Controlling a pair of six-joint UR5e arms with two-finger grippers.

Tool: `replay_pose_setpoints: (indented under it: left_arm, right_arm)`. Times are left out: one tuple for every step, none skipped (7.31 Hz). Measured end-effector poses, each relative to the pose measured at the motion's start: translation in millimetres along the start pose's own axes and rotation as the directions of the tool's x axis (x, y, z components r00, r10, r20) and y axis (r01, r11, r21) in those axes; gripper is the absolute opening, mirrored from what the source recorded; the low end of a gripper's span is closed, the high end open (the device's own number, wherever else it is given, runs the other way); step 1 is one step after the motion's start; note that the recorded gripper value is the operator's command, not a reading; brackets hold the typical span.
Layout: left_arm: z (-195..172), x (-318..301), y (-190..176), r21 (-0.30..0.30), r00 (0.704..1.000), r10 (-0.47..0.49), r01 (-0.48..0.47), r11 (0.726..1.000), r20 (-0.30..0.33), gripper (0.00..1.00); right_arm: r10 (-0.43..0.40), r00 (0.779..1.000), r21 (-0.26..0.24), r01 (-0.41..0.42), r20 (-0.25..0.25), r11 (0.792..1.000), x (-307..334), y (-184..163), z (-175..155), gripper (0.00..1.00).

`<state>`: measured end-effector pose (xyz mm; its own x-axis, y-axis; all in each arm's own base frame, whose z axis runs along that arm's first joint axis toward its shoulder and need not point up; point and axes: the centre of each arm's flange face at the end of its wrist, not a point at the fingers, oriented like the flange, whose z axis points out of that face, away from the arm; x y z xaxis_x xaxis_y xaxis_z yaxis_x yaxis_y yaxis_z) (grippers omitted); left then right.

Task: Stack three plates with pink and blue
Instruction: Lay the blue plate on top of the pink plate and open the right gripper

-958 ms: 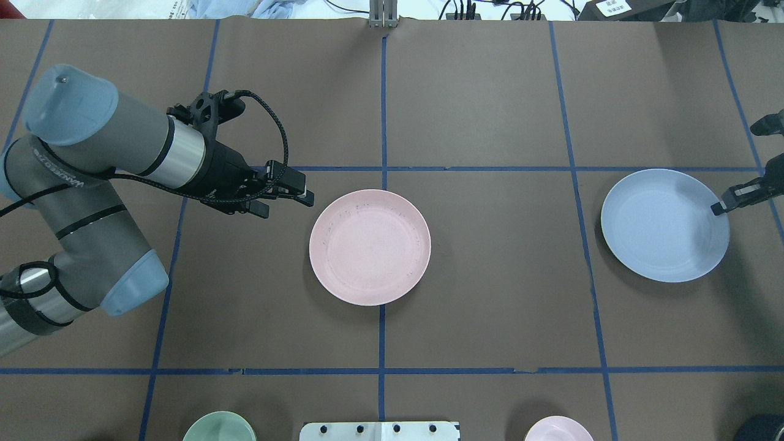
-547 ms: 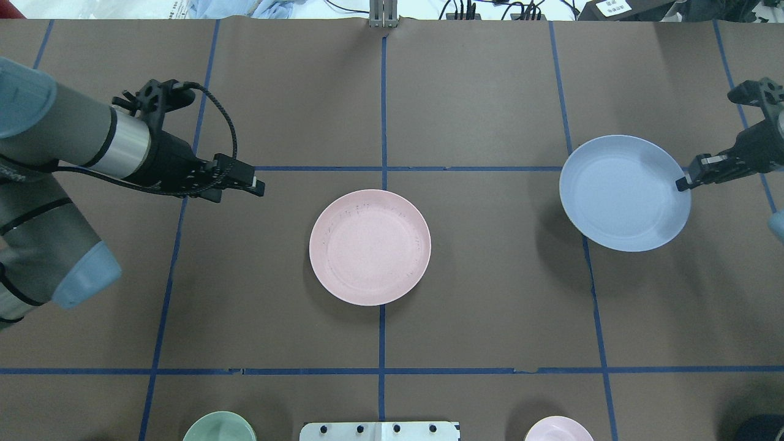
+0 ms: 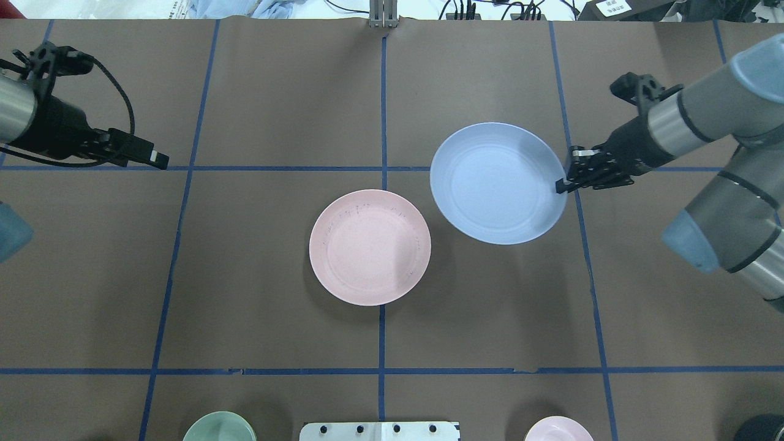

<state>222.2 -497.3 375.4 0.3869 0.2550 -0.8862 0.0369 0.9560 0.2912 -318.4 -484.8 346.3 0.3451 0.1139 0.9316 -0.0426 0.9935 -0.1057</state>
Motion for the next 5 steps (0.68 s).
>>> replay_pose_setpoints:
  left_arm:
    - [-10.8, -15.8, -2.5, 0.003, 1.000, 0.012, -0.012, 1.000, 0.019, 1.00]
    - [-15.4, -23.7, -4.0, 0.004, 0.999, 0.015, -0.016, 1.000, 0.031, 1.00]
    - [-17.3, -26.3, -4.8, 0.004, 0.999, 0.017, -0.017, 1.000, 0.035, 1.00]
    - [-17.9, -27.1, -5.1, 0.004, 0.999, 0.017, -0.017, 1.000, 0.036, 1.00]
    - [-18.4, -27.3, -5.0, 0.004, 0.999, 0.017, -0.018, 1.000, 0.037, 1.00]
  right_arm:
    - [0.021, 1.000, -0.003, -0.021, 0.019, 1.000, -35.6, 16.8, 19.0, 0.00]
    - [0.019, 0.999, -0.011, -0.019, 0.028, 1.000, -55.7, 32.2, 34.4, 0.00]
    - [0.009, 0.999, -0.025, -0.008, 0.033, 1.000, -68.7, 47.3, 47.6, 0.00]
    - [-0.003, 0.999, -0.039, 0.004, 0.036, 0.999, -77.6, 61.5, 58.5, 0.00]
    - [-0.010, 0.999, -0.044, 0.012, 0.035, 0.999, -84.0, 73.9, 70.4, 0.30]
